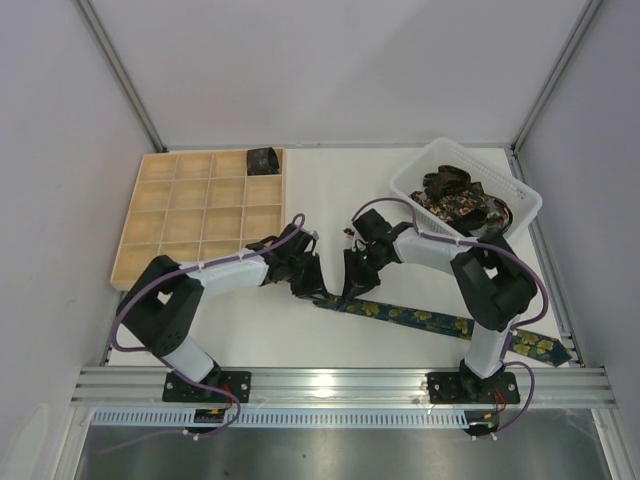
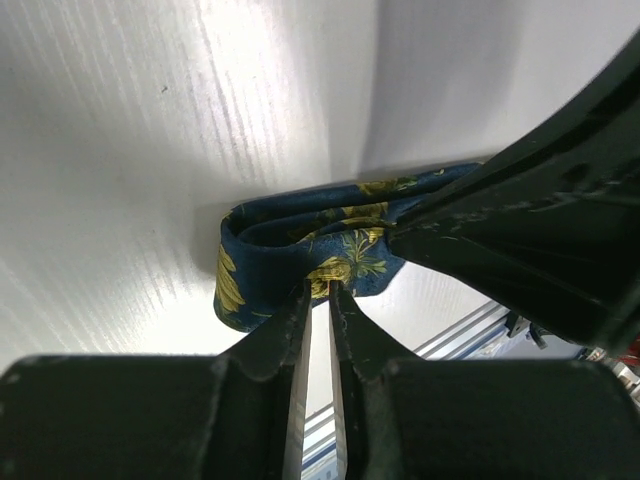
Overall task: Roll the ties
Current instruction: Roll the tie
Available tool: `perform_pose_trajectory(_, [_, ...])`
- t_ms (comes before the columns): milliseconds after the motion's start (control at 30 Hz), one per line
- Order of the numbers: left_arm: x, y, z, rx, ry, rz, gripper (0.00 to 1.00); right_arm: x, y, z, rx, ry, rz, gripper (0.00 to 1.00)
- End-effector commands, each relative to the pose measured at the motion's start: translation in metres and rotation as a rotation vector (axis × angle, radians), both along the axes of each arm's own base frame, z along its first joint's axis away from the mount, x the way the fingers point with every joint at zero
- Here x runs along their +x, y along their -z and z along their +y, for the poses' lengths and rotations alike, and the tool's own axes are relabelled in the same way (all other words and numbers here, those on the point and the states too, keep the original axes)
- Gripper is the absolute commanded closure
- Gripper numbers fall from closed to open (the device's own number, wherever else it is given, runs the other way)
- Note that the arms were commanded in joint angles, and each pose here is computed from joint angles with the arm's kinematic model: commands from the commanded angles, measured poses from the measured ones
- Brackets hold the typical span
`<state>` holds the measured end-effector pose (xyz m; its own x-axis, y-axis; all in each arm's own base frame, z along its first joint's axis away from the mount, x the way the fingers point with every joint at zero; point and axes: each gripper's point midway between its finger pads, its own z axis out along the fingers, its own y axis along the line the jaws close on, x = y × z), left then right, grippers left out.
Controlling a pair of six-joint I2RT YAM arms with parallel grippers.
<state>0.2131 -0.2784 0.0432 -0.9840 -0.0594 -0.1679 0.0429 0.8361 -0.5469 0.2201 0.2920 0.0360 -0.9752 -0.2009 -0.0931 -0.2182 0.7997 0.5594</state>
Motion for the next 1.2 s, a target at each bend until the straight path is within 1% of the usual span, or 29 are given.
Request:
perform_pose_trajectory(0, [-0.003, 0.007, 0.003, -0.006, 0.018, -0.010, 0.84, 0.017, -0.038, 0.013, 0.069, 0.051, -0.065, 0.84])
perform_pose_trajectory(100, [-0.006, 0.015, 0.006, 0.004, 0.016, 0.005, 0.84, 0.020, -0.056, 0.013, 0.085, 0.086, -0.095, 0.79])
perform_pose_trajectory(233, [-0.007, 0.020, 0.008, 0.011, 0.014, 0.006, 0.84, 0.008, -0.067, 0.018, 0.119, 0.112, -0.069, 0.77])
perform_pose_trajectory(367, [-0.006, 0.022, 0.008, 0.013, 0.017, 0.005, 0.85, -0.008, -0.061, 0.026, 0.130, 0.095, -0.044, 0.80])
perform_pose_trajectory(467, [-0.004, 0.018, 0.005, 0.009, 0.019, 0.002, 0.85, -0.017, -0.053, 0.032, 0.131, 0.084, -0.027, 0.85])
perform_pose_trajectory(600, [0.001, 0.012, 0.002, 0.005, 0.021, -0.010, 0.85, -0.020, -0.045, 0.033, 0.110, 0.071, -0.032, 0.86])
perform_pose_trajectory(800, [0.001, 0.010, 0.002, 0.002, 0.019, -0.002, 0.84, -0.021, -0.031, 0.030, 0.082, 0.050, -0.020, 0.86])
perform_pose_trajectory(833, [0.001, 0.010, 0.002, 0.001, 0.018, -0.003, 0.85, -0.020, -0.031, 0.029, 0.077, 0.053, -0.027, 0.84])
perform_pose_trajectory(867, [0.001, 0.009, 0.001, -0.001, 0.019, -0.002, 0.85, -0.020, -0.030, 0.027, 0.070, 0.059, -0.033, 0.79])
perform_pose_trajectory(967, [0.000, 0.010, 0.000, -0.002, 0.017, 0.006, 0.85, -0.017, -0.032, 0.020, 0.070, 0.110, -0.031, 0.70])
perform_pose_trajectory(1033, [-0.001, 0.012, 0.001, -0.003, 0.016, 0.012, 0.85, -0.017, -0.031, 0.016, 0.048, 0.149, -0.023, 0.62])
perform_pose_trajectory(1067, [-0.001, 0.012, 0.001, -0.003, 0.013, 0.012, 0.85, -0.018, -0.033, 0.017, 0.058, 0.154, -0.025, 0.56])
perform_pose_trajectory(1167, [0.000, 0.012, 0.001, -0.001, 0.015, 0.014, 0.85, -0.023, -0.027, 0.015, 0.049, 0.170, -0.016, 0.52])
